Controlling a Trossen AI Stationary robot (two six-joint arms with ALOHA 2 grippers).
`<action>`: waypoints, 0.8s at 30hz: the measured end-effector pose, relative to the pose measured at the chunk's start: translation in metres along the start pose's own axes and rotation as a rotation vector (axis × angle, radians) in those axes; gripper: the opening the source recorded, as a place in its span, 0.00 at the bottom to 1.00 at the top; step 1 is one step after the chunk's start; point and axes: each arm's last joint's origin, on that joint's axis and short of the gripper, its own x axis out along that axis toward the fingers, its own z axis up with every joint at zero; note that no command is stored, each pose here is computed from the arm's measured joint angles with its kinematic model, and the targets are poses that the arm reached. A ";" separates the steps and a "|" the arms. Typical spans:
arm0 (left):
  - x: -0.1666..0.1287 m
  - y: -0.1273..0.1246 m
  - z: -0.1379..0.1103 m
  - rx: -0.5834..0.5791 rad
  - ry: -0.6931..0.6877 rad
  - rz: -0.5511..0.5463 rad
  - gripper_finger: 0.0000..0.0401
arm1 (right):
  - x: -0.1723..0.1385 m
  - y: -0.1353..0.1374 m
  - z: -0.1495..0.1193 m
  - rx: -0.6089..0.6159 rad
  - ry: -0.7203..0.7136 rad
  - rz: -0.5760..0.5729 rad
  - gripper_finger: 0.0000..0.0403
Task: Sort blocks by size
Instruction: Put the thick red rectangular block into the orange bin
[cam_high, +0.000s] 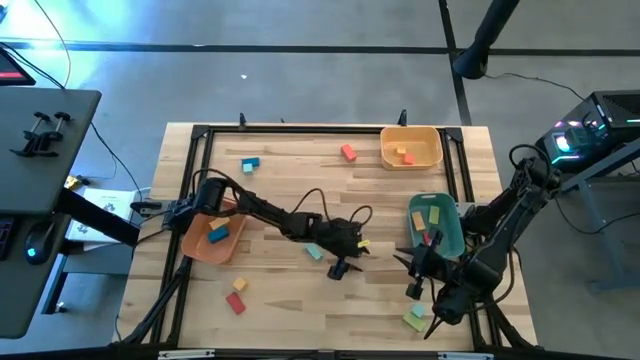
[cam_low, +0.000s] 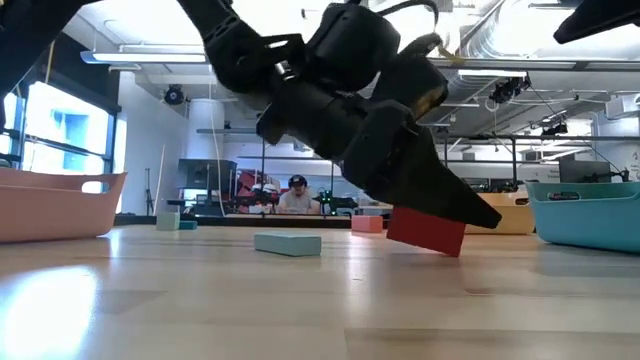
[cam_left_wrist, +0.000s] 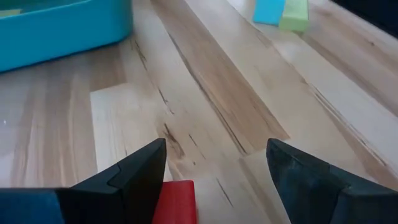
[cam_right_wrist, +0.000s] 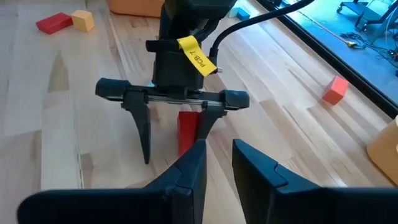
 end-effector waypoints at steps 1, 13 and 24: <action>0.000 0.000 0.000 -0.007 -0.008 0.006 0.66 | 0.000 0.000 0.000 0.000 0.000 0.000 0.18; -0.013 -0.020 0.030 0.080 -0.060 0.140 0.66 | 0.000 0.000 0.000 -0.018 -0.001 0.001 0.18; -0.026 -0.009 -0.004 0.010 -0.047 0.273 0.66 | 0.001 0.000 0.001 -0.033 -0.013 -0.011 0.18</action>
